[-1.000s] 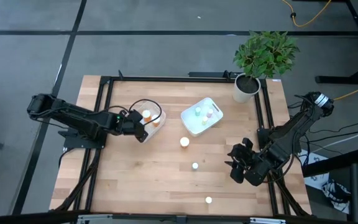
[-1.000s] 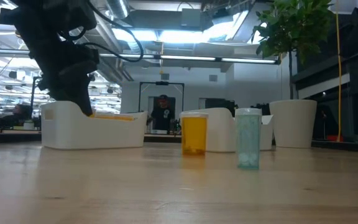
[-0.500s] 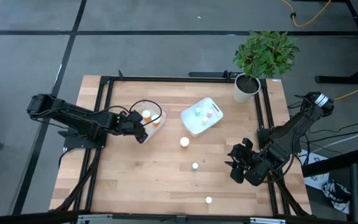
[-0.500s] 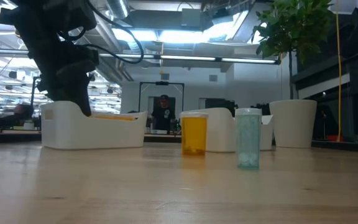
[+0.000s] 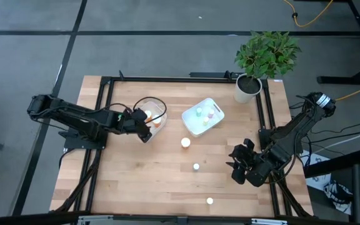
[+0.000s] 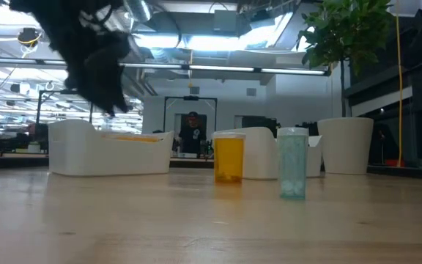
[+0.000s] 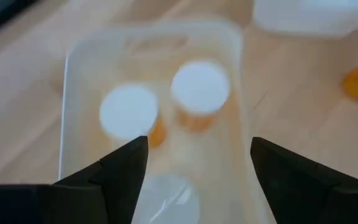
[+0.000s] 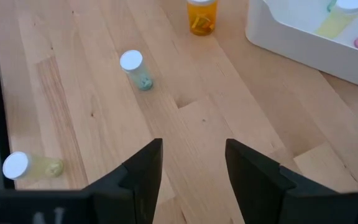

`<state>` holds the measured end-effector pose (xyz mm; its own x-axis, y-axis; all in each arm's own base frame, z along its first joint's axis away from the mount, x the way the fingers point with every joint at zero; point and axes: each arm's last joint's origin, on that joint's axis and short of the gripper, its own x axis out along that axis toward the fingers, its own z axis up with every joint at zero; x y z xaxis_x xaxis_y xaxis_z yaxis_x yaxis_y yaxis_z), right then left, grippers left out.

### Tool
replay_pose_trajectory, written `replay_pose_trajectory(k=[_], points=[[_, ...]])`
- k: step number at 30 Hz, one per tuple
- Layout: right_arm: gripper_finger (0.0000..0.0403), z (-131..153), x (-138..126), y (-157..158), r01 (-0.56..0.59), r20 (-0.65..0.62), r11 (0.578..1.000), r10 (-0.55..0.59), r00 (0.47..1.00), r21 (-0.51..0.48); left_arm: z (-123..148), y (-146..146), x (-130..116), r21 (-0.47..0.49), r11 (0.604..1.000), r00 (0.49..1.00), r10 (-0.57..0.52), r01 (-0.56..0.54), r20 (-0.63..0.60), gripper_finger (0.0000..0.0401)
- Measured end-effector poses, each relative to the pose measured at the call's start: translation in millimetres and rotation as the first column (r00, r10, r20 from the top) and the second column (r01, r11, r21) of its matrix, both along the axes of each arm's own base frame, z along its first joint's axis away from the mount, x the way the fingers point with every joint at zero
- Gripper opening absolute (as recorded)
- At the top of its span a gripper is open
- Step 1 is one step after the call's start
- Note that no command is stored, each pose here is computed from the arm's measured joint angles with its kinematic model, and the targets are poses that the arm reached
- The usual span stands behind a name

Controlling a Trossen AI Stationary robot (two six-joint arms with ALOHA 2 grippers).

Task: Pick and place medicine bottles into bin by pill shape (circle, oval)
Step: Put the orange capsule bottle into the left white bin

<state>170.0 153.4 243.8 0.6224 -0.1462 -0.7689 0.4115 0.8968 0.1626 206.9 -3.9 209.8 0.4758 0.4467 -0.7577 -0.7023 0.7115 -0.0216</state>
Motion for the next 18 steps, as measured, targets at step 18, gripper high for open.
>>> replay_pose_trajectory(k=[18], points=[[0.0177, 0.0, -0.1, -0.1, 0.0, -0.001, 1.0, 0.0, 1.0, 0.0, 7.7, -47.7, 76.2, 0.041, 0.917, 0.858, -0.386, 0.396, 0.339, 0.0273]])
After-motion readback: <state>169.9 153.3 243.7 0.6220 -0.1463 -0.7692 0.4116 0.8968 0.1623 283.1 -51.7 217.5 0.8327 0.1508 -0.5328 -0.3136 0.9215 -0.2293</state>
